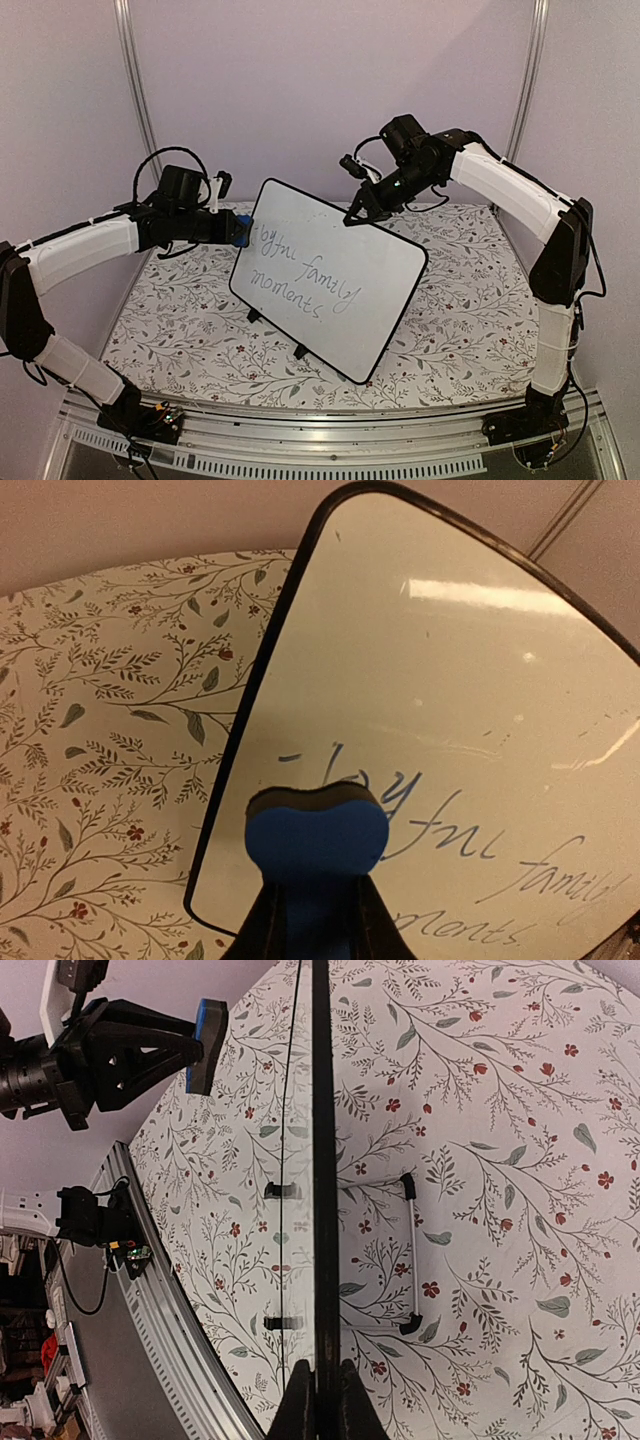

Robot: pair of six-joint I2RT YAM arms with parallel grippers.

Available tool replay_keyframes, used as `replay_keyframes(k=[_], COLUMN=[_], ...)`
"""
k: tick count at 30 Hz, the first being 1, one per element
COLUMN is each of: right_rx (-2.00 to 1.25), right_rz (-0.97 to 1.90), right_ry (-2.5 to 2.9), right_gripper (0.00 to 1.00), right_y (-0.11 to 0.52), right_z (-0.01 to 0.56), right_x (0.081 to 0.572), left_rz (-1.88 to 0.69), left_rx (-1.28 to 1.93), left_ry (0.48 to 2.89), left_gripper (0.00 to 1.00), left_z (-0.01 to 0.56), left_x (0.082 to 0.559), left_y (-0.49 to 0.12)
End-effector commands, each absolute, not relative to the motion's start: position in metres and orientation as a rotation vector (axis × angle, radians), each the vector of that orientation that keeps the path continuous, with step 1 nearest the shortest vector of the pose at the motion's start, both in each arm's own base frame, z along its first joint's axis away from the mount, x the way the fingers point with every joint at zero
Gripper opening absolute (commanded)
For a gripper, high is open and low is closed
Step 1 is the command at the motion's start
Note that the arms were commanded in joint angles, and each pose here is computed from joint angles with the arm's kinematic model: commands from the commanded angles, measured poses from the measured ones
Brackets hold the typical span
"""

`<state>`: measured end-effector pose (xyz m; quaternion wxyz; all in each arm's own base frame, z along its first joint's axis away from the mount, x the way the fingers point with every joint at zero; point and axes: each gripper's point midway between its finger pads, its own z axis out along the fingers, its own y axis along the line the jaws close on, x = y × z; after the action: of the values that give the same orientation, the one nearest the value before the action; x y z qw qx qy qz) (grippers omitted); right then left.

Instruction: Erase the whiteboard

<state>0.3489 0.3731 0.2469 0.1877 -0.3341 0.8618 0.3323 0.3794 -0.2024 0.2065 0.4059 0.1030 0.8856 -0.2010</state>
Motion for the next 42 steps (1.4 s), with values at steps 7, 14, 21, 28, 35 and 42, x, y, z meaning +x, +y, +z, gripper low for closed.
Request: replay_keyframes(k=[7,14,21,28,35,42], right_rx=[-0.998,-0.999,-0.999,-1.000,-0.999,-1.000], right_rz=[0.797,0.805,0.814,0.813,0.815,0.815], right_ry=[2.447,2.450,2.458,2.457,2.456,2.457], right_gripper=[0.00,0.00,0.00,0.00,0.00,0.00], right_y=[0.364,0.365,0.366,0.366,0.366,0.366], right_z=[0.231,0.231,0.228,0.228,0.229,0.228], right_x=[0.345,0.344,0.344,0.343,0.344,0.343], left_rz=[-0.528,-0.530,-0.523,-0.524,-0.507,-0.510], left_rx=[0.261,0.266,0.269,0.278,0.266,0.268], left_ry=[2.209,2.208,2.193,2.182,2.213,2.230], left_gripper=[0.00,0.00,0.00,0.00,0.00,0.00], left_z=[0.211,0.212,0.219,0.225,0.211,0.198], left_x=[0.376,0.378,0.376,0.381,0.390,0.407], left_y=[-0.206,-0.207,-0.205,-0.209,-0.210,-0.219])
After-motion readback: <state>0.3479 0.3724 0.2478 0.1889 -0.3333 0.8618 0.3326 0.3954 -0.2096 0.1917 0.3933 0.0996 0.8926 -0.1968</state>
